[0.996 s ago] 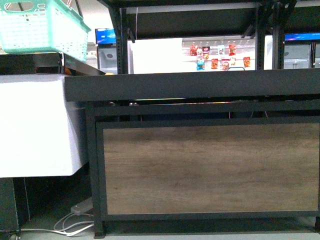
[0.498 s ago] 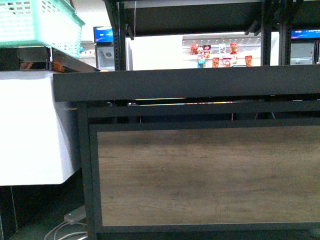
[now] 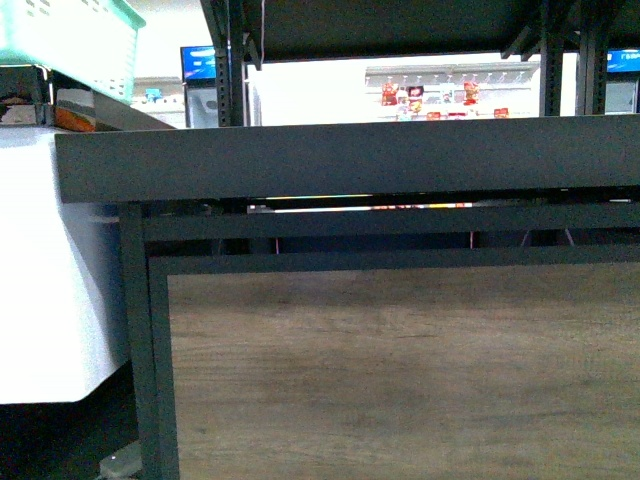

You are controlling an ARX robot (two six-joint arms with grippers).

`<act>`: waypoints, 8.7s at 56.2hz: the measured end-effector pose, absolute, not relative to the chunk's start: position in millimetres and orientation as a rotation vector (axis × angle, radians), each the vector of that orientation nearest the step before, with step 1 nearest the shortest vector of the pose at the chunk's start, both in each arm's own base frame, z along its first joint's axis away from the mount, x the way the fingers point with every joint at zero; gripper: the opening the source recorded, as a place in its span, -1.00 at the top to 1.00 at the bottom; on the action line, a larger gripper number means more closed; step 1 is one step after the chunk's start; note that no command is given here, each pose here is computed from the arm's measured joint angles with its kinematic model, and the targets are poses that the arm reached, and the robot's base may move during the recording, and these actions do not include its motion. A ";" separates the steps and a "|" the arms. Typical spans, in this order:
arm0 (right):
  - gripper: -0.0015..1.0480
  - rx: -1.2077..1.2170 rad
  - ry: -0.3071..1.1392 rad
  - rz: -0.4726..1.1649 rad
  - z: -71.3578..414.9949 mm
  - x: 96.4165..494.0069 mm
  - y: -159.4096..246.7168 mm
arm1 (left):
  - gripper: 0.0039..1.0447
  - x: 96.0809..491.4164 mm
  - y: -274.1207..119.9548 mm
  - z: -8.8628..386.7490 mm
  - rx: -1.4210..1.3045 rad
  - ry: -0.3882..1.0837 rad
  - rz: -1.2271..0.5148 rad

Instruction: Pick lemon from shelf

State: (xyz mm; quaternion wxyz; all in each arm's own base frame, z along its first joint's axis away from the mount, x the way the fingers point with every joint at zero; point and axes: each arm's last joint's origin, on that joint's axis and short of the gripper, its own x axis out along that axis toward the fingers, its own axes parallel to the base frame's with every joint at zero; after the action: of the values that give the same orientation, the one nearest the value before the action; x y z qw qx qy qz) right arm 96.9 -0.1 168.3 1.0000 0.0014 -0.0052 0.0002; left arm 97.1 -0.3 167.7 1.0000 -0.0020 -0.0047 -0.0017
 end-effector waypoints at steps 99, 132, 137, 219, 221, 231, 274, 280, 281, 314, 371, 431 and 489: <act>-0.95 0.003 -0.010 0.001 168.3 96.9 -0.1 | -0.86 97.1 -0.3 167.7 -0.004 -0.009 -0.003; -0.95 0.003 -0.010 0.000 168.3 96.9 -0.1 | -0.86 97.1 -0.3 167.7 -0.004 -0.009 -0.003; -0.95 0.003 -0.010 0.000 168.3 96.9 -0.1 | -0.86 97.1 -0.4 167.7 -0.004 -0.009 -0.004; -0.95 0.004 -0.010 0.000 168.3 96.9 -0.1 | -0.86 97.1 -0.3 167.7 -0.004 -0.009 -0.003; -0.95 0.002 -0.010 0.001 168.3 96.9 -0.1 | -0.86 97.1 -0.3 167.7 -0.004 -0.009 -0.003; -0.95 0.003 -0.010 0.001 168.3 96.9 -0.1 | -0.86 97.1 -0.4 167.7 -0.004 -0.009 -0.004; -0.95 0.003 -0.010 0.001 168.3 96.9 -0.1 | -0.86 118.7 19.9 209.9 -0.619 0.166 -0.110; -0.95 0.003 -0.010 0.001 168.3 96.9 -0.1 | -0.86 138.1 47.0 248.5 -0.790 0.157 -0.077; -0.95 0.003 -0.010 0.001 168.3 96.9 -0.1 | -0.86 141.9 52.7 254.9 -0.822 0.155 -0.070; -0.95 0.003 -0.010 0.001 168.3 96.9 -0.1 | -0.86 247.7 173.3 294.2 -1.283 0.283 0.096; -0.95 0.003 -0.010 0.001 168.3 96.9 -0.1 | -0.86 354.1 206.7 271.9 -1.396 0.242 0.066; -0.95 0.003 -0.010 0.001 168.3 96.9 -0.1 | 0.69 322.4 168.8 321.5 -1.085 0.312 0.021; -0.95 0.003 -0.010 0.001 168.3 96.9 -0.1 | 0.78 354.3 -146.0 300.7 -0.677 0.695 -0.796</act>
State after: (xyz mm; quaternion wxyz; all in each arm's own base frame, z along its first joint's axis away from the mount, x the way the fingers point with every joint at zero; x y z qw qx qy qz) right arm 96.9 -0.1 168.3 1.0000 0.0014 -0.0052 0.0004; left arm 354.3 -146.0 300.7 0.8095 -0.3165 0.3253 -0.3725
